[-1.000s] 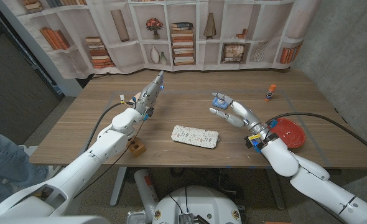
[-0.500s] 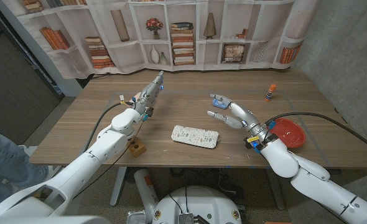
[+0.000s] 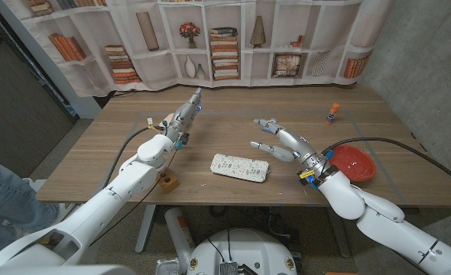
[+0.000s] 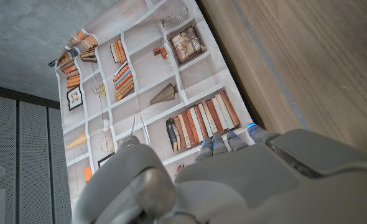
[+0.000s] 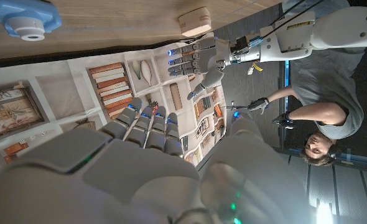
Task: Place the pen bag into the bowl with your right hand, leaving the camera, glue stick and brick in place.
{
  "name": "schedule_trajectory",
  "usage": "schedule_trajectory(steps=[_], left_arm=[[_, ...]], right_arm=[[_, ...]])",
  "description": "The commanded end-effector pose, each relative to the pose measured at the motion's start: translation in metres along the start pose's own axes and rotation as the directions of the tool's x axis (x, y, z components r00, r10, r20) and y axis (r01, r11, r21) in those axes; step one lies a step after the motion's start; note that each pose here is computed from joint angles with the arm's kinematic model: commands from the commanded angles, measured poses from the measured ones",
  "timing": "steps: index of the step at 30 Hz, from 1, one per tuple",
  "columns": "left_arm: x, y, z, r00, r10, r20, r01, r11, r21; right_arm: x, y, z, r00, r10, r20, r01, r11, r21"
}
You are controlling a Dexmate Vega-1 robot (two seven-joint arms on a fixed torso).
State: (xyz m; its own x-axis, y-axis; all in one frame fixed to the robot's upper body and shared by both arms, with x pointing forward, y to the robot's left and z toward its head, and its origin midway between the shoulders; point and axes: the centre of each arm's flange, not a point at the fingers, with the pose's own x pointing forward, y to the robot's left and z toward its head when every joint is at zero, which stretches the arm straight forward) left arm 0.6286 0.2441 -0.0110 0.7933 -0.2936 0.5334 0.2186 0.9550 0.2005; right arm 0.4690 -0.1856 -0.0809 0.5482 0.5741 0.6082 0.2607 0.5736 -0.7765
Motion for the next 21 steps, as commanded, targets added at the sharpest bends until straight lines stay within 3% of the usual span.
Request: schedule_trajectory(steps=[1,21], left_arm=[[-0.0067,-0.0022,0.0025,1.0,0.008,0.009,-0.008,1.0,0.003],[-0.0094,-0.0086,-0.0007,1.0,0.008,0.001,-0.008,1.0,0.002]], right_arm=[[-0.0015,0.0022,0.0056,1.0,0.015,0.019,-0.014,0.998,-0.058],[-0.0038,0.0092,0.0102,0.999,0.052,-0.003,-0.052,0.983,-0.178]])
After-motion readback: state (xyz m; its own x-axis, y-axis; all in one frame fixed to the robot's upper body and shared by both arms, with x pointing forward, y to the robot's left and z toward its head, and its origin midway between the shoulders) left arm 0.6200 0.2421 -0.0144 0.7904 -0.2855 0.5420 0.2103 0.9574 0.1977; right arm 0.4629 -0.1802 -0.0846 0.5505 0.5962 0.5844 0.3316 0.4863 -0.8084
